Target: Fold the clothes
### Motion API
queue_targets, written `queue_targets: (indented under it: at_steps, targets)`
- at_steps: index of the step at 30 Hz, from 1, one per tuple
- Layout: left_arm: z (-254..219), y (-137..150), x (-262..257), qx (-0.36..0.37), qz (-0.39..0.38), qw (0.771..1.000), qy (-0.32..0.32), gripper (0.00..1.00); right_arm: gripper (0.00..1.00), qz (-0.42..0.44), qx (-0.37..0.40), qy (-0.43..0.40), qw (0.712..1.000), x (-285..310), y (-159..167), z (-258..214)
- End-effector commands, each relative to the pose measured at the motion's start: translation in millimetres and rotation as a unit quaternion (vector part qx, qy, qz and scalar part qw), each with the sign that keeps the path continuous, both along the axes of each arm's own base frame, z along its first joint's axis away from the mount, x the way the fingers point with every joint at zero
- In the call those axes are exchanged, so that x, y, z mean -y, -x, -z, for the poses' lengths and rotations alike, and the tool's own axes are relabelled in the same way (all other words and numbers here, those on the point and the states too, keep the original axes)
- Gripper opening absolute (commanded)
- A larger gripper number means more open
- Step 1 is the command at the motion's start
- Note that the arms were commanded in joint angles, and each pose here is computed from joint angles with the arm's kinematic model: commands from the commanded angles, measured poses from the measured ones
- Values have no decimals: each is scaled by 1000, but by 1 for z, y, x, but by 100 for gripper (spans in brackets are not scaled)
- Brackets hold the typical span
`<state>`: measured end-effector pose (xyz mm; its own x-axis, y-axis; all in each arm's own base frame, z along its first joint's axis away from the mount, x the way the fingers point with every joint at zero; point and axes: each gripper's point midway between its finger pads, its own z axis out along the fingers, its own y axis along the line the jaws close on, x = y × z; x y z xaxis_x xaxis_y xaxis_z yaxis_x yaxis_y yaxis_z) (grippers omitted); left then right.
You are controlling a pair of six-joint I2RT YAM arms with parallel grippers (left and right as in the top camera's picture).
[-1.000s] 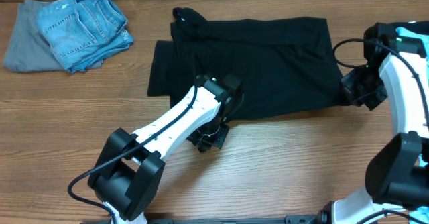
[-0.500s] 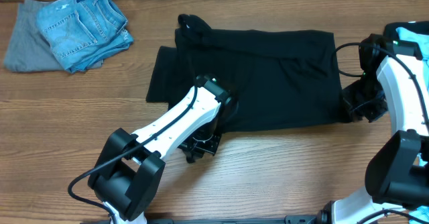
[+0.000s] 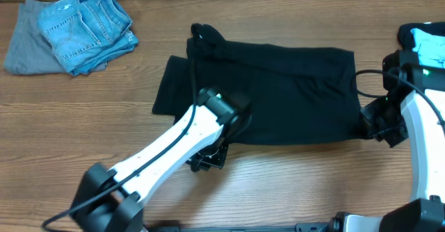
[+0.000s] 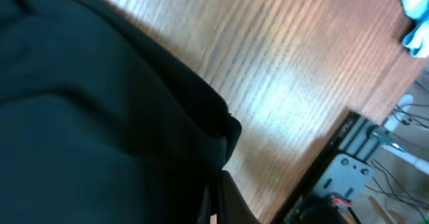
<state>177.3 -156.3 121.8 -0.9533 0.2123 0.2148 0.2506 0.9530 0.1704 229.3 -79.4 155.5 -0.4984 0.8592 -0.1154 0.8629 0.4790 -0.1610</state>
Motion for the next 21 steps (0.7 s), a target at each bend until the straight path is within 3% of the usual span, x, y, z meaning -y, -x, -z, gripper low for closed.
queue_targets:
  at_steps: [1, 10, 16, 21]
  targets:
    - [0, -17, 7, 39, 22, 999, 23, 6, 4, -7, 32, -5, 999, 0, -12, 0]
    - [2, -95, 26, 182, 37, 980, 69, 8, 4, -34, 139, -31, 989, -6, -65, -2]
    - [-7, -141, 15, 269, 22, 961, 52, 9, 4, -34, 149, -9, 988, 4, -81, 5]
    - [-11, -162, -5, 294, -10, 955, 42, 10, 4, -33, 154, 2, 988, 9, -92, 24]
